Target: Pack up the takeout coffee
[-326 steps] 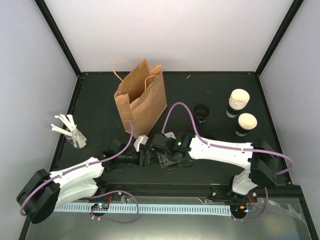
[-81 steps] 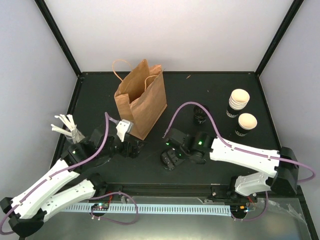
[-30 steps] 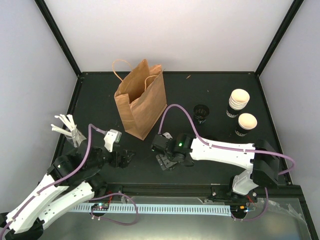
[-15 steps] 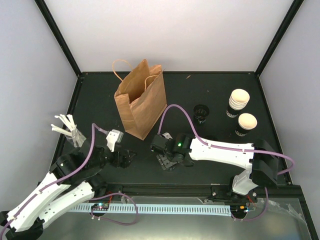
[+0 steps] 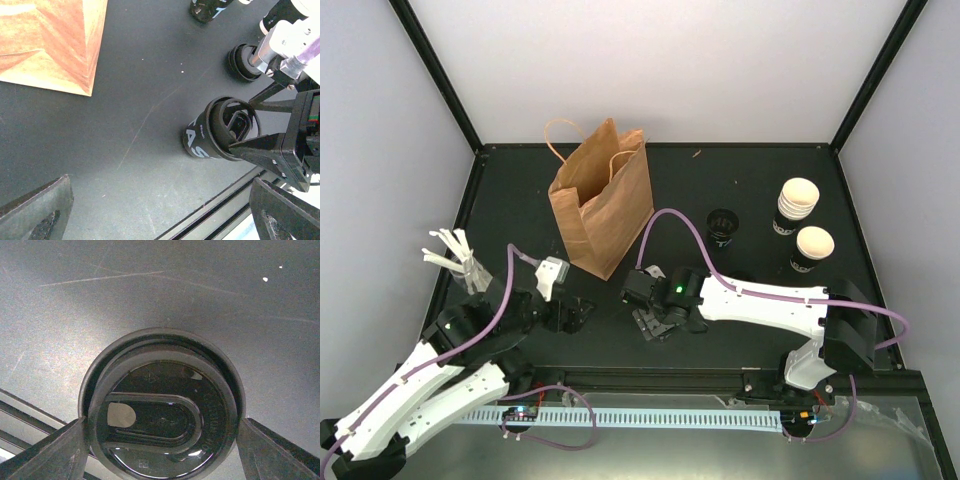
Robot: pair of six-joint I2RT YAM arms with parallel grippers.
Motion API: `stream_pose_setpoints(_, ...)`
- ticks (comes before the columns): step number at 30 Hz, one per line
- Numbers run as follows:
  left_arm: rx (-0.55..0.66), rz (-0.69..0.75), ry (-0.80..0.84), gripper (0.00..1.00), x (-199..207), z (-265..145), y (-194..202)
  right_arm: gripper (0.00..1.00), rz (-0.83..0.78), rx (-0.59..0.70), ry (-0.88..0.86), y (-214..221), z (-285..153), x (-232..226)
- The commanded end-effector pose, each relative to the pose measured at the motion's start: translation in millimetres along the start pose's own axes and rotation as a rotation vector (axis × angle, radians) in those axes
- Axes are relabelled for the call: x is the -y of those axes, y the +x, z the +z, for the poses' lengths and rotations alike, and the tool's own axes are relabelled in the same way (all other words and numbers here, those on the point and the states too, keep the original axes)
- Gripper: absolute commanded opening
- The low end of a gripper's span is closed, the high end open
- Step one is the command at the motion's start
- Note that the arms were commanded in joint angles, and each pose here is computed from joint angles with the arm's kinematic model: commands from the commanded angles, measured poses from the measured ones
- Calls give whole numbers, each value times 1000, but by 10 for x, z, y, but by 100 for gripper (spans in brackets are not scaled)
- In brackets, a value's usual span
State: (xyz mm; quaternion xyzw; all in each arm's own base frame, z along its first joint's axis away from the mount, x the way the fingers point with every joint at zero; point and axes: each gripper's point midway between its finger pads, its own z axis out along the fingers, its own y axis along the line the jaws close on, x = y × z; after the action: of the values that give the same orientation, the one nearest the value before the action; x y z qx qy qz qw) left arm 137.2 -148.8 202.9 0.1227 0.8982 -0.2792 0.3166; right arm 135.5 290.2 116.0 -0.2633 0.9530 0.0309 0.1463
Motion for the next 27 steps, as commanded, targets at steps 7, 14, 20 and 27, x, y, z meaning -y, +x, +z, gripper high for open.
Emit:
stream_pose_setpoints(7, 28, 2, 21, 99, 69, -9, -114, 81, -23, 7, 12, -75, -9, -48)
stream_pose_setpoints(14, 47, 8, -8, 99, 49, -44, -194, 76, -14, 30, 4, -120, -104, -44)
stream_pose_setpoints(20, 51, 7, -28, 99, 26, -48, -221, 76, -15, 45, 13, -176, -145, -38)
stream_pose_setpoints(27, 90, 8, -60, 99, -18, -57, -336, 76, -19, 68, 41, -258, -193, 53)
